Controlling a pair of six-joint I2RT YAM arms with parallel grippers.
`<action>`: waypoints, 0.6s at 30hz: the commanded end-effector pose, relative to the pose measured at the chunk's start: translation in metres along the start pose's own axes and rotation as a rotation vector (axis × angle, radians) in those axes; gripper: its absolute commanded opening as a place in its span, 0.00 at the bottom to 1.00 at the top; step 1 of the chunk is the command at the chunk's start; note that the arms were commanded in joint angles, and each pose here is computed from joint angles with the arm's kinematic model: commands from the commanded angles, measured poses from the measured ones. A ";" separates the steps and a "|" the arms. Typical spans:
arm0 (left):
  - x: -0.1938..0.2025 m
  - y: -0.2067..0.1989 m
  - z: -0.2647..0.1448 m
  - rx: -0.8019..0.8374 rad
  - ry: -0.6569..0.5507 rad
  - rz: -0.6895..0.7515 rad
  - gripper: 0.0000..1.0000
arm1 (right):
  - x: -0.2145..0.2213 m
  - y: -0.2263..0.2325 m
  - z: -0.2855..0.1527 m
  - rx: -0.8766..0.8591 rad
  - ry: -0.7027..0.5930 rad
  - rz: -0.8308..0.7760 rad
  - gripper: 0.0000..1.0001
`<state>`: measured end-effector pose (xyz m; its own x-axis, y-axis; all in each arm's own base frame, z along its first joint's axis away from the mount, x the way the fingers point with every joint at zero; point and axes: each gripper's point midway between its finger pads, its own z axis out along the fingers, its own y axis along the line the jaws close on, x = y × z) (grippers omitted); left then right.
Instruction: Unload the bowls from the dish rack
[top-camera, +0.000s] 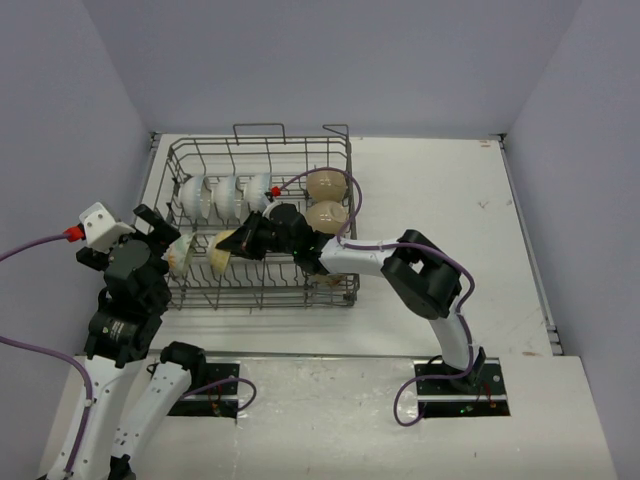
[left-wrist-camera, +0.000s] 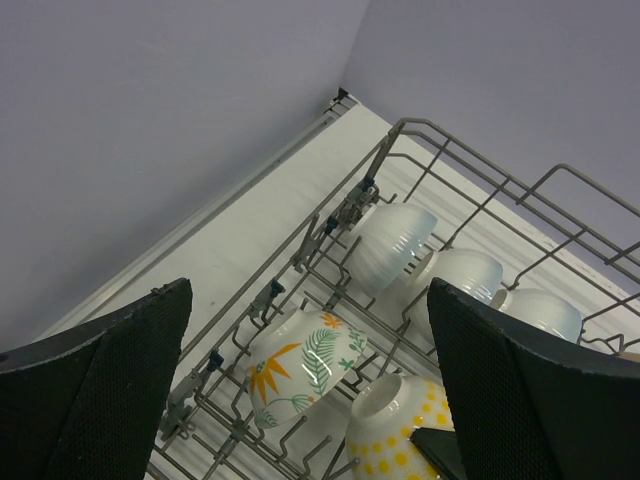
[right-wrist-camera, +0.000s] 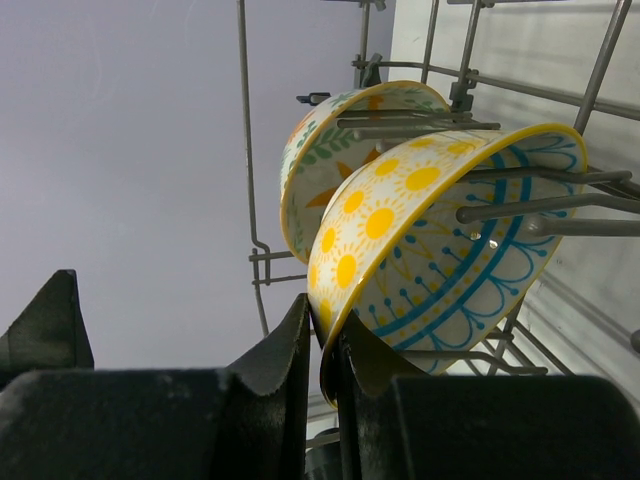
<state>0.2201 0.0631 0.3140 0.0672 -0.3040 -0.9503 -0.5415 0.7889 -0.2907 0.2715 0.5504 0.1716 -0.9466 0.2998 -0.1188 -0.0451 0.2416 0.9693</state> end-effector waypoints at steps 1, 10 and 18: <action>-0.008 -0.003 0.000 0.009 -0.030 -0.021 1.00 | -0.020 0.108 -0.034 -0.283 -0.052 -0.083 0.00; -0.007 -0.004 0.000 0.012 -0.027 -0.019 1.00 | -0.022 0.123 -0.037 -0.363 -0.047 -0.083 0.00; -0.007 -0.003 0.000 0.010 -0.029 -0.017 1.00 | -0.027 0.130 -0.042 -0.347 -0.073 -0.108 0.00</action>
<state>0.2202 0.0628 0.3141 0.0673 -0.3039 -0.9503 -0.5401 0.7898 -0.2908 0.2718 0.5493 0.1741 -0.9499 0.2891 -0.1189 -0.0522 0.2283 0.9722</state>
